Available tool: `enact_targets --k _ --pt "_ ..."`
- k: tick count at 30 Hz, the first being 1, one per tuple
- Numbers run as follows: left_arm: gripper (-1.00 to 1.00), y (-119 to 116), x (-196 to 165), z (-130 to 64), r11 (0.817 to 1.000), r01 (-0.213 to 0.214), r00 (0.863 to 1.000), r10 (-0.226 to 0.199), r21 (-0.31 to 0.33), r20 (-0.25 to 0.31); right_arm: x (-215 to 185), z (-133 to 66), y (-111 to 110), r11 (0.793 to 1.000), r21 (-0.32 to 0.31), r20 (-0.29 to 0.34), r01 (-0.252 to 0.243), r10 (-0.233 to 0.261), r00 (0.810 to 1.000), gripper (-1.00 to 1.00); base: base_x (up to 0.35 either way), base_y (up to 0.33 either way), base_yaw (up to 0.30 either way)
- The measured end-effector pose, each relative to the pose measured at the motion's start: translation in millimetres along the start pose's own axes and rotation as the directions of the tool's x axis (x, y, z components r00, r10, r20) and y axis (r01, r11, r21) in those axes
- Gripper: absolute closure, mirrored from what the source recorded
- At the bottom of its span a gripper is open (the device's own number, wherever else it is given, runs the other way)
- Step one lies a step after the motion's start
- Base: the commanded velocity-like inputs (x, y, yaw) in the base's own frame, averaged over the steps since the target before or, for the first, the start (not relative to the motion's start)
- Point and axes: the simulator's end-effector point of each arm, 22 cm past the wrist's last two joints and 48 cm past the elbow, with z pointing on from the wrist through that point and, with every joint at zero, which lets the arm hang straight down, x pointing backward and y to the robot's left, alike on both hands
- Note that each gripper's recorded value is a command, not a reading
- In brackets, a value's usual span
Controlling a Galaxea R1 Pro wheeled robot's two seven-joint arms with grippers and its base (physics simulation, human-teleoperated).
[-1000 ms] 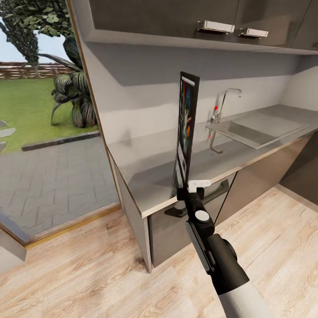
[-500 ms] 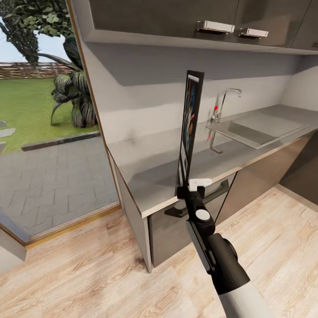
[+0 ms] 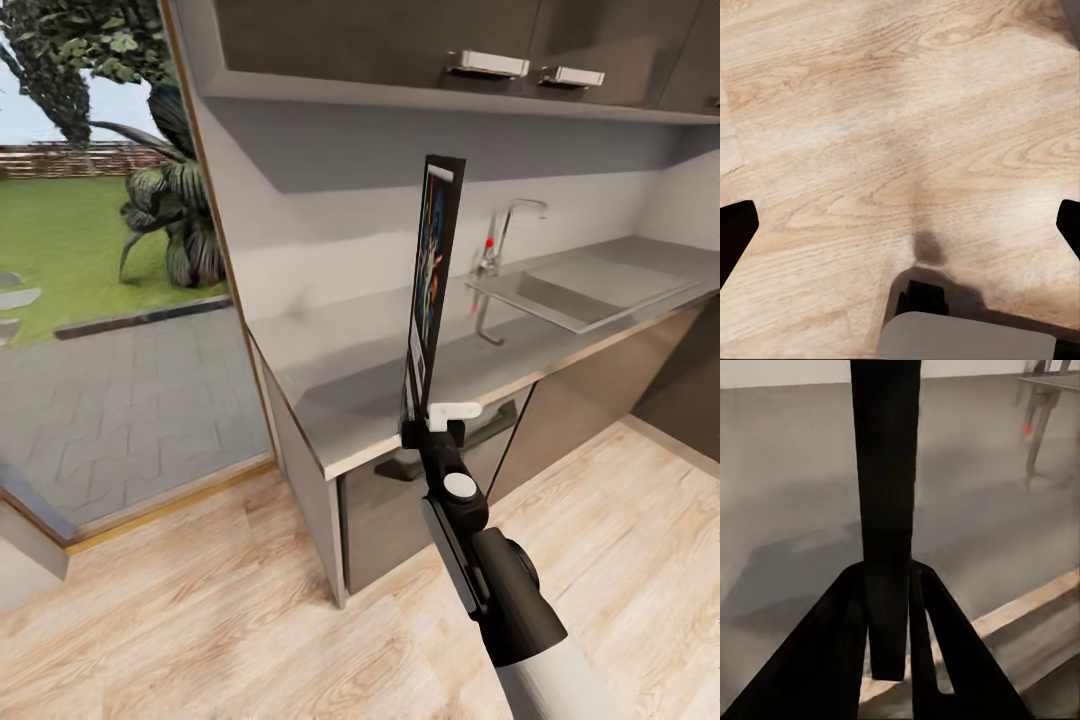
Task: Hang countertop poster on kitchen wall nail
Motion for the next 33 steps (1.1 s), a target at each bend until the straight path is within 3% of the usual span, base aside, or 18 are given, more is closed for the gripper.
enact_targets --k 11,29,33 --pt "-1.00 0 -1 -0.2 1.000 0.001 1.000 -0.001 0.001 0.002 -2 -0.9 0 1.000 0.000 0.002 0.001 -0.001 1.000 1.00 -0.129 0.035 0.253" --pt "-1.00 -1 -5 -0.2 1.000 0.002 1.000 -0.002 0.002 0.013 -6 -2.5 1 1.000 -0.002 0.008 -0.001 0.001 1.000 1.00 -0.298 0.119 0.277" --pt "-1.00 0 -12 -0.4 1.000 0.003 0.999 -0.003 0.001 0.043 -7 -3.0 1 1.000 -0.003 0.010 -0.001 0.001 1.000 1.00 -0.315 0.108 0.277"
